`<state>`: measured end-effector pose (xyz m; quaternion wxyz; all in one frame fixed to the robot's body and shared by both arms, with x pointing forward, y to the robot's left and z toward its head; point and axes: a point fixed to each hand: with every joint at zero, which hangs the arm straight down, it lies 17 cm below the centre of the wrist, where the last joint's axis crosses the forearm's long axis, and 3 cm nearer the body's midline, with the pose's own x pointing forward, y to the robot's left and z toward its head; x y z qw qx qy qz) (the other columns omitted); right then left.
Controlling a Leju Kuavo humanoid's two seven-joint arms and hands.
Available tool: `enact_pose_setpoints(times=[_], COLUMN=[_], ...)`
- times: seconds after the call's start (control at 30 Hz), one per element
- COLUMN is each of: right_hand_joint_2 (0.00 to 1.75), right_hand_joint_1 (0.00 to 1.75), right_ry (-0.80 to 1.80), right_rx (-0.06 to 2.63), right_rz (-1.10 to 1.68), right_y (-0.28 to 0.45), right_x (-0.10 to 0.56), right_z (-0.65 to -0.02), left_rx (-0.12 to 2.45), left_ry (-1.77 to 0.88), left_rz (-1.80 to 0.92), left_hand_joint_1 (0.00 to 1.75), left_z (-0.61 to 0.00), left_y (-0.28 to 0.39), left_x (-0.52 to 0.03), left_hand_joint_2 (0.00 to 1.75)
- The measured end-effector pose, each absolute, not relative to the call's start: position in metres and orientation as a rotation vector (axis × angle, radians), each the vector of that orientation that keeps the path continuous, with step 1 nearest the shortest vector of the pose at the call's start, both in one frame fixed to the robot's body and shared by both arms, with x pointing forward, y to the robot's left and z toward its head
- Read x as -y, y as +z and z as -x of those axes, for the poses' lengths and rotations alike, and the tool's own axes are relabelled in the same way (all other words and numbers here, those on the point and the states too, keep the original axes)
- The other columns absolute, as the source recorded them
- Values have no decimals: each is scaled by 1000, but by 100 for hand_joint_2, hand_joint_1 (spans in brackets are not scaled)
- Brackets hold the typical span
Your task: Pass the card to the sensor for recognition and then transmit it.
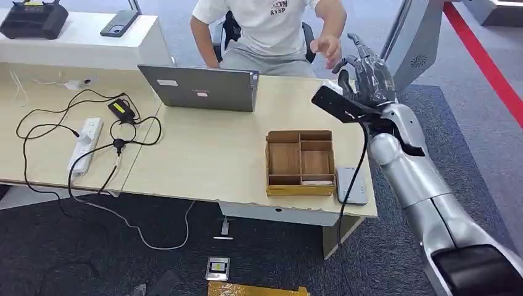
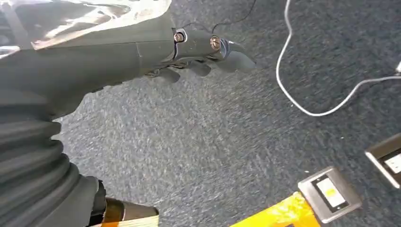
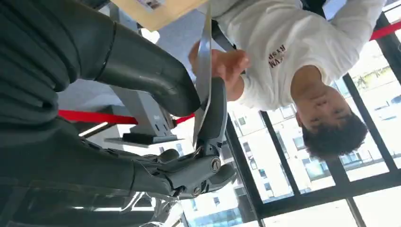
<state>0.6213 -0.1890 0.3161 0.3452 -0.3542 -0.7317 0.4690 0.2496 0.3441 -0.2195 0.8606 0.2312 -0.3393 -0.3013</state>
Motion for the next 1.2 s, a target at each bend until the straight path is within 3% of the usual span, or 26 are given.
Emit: enact_pose_setpoints(times=[0.17, 0.2, 0.8, 0.83, 0.87, 0.9, 1.2], right_hand_joint_2=[175, 175, 175, 175, 175, 175, 175], right_hand_joint_1=[175, 175, 175, 166, 65, 0, 0], right_ry=[1248, 1254, 1401, 1405, 1407, 1407, 1410], right_rx=[1854, 1848, 1593, 1586, 1580, 1575, 1597], right_rz=[956, 956, 956, 955, 955, 955, 993], right_y=[336, 337, 281, 279, 277, 276, 274], right_x=[178, 174, 126, 125, 125, 124, 124], right_z=[-642, -644, -650, -649, -649, -649, -649], left_rx=[729, 730, 699, 699, 698, 697, 688], left_ry=[-663, -665, -663, -661, -658, -656, -655], left_rz=[-489, -490, -499, -500, -501, -500, -500], left_hand_joint_1=[0, 0, 0, 0, 0, 0, 0], left_z=[-259, -260, -256, -254, -252, -251, -242], left_y=[-216, -215, -218, -218, -219, -219, -223], left_x=[-341, -341, -348, -348, -349, -349, -350], left_hand_joint_2=[175, 0, 0, 0, 0, 0, 0])
